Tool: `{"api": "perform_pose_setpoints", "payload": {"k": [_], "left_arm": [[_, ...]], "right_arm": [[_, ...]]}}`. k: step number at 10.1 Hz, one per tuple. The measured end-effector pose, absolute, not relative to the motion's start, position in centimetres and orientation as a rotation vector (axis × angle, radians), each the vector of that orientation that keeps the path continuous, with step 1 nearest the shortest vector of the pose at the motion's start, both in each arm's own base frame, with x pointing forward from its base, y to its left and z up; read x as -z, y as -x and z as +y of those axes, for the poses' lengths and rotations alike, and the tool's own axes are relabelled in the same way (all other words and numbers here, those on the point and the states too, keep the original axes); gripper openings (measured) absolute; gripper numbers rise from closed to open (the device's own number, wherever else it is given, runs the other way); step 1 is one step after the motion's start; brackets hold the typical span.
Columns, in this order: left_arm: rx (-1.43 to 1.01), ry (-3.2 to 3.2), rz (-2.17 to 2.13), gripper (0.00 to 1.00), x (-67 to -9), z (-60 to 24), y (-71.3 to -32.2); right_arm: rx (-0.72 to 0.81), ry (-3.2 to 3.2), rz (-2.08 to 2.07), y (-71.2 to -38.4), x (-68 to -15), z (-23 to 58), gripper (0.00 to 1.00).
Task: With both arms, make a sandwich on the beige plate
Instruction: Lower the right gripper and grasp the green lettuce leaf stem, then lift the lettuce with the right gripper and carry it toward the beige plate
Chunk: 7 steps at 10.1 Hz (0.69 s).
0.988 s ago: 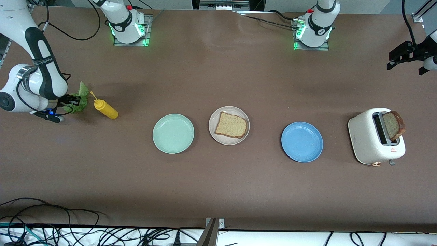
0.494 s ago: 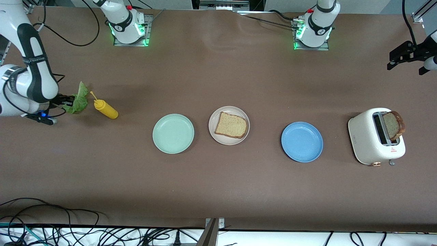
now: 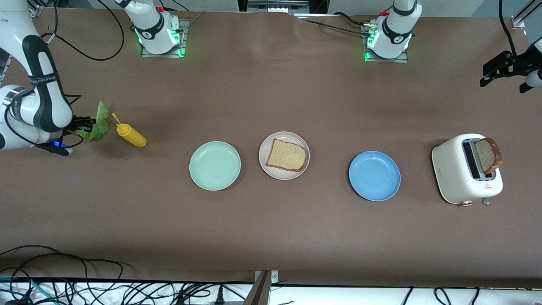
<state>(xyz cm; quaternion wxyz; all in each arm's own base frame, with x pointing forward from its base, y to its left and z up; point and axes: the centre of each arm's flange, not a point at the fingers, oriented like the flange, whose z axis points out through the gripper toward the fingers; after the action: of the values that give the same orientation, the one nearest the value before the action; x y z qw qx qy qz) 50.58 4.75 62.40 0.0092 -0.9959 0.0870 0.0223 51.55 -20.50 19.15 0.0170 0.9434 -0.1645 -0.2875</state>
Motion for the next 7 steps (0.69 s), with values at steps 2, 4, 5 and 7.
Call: {"api": "perform_pose_setpoints", "payload": {"k": [2,4,5,7], "left_arm": [[-0.070,3.112,0.265,1.00,-62.4,5.0,-50.6],[-0.070,3.112,0.264,1.00,-62.4,5.0,-50.6],[-0.069,3.112,0.264,1.00,-62.4,5.0,-50.6],[-0.068,3.112,0.264,1.00,-62.4,5.0,-50.6]], "right_arm": [[0.917,-2.926,-0.509,-51.2,-18.0,-20.4,0.66],[0.936,-2.921,-0.508,-50.9,-17.4,-20.4,0.85],[0.954,-2.917,-0.507,-50.6,-16.9,-20.3,0.85],[0.992,-2.907,-0.505,-50.0,-15.6,-20.2,0.83]]}}
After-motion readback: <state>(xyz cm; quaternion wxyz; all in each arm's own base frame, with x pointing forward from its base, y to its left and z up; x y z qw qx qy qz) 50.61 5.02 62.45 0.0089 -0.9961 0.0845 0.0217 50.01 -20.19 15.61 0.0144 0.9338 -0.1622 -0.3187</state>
